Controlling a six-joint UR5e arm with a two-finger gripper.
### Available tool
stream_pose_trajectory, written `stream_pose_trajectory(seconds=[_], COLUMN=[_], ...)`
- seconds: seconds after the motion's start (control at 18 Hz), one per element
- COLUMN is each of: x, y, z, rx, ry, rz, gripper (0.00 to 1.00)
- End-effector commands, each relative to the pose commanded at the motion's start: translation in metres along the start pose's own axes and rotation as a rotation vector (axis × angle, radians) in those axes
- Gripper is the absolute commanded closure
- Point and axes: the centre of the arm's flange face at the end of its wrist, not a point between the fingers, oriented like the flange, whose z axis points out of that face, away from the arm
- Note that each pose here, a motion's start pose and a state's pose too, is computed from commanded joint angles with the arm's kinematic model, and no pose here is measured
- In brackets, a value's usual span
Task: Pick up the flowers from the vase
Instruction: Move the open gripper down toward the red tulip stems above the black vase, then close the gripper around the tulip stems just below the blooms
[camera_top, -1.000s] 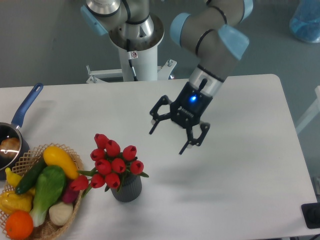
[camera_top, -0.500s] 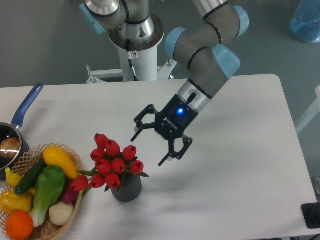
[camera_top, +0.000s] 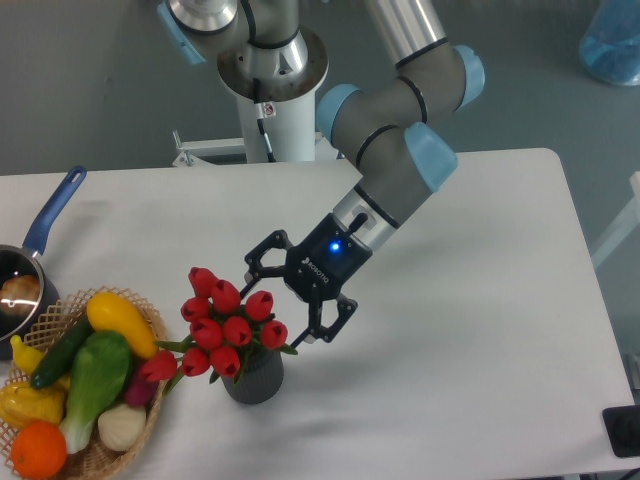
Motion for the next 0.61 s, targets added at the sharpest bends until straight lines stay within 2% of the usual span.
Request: stream_pose_trajectory(seconds=[0.39, 0.44, 0.61], x=[0.001, 0.001, 0.002], y=[-0.001, -0.003, -0.005], z=[0.016, 0.016, 0.017], rx=[0.008, 0.023, 0.048], ry=[0.027, 0.035, 0.049], rz=[0.013, 0.011, 0.010], gripper=[0.00, 0.18, 0.52])
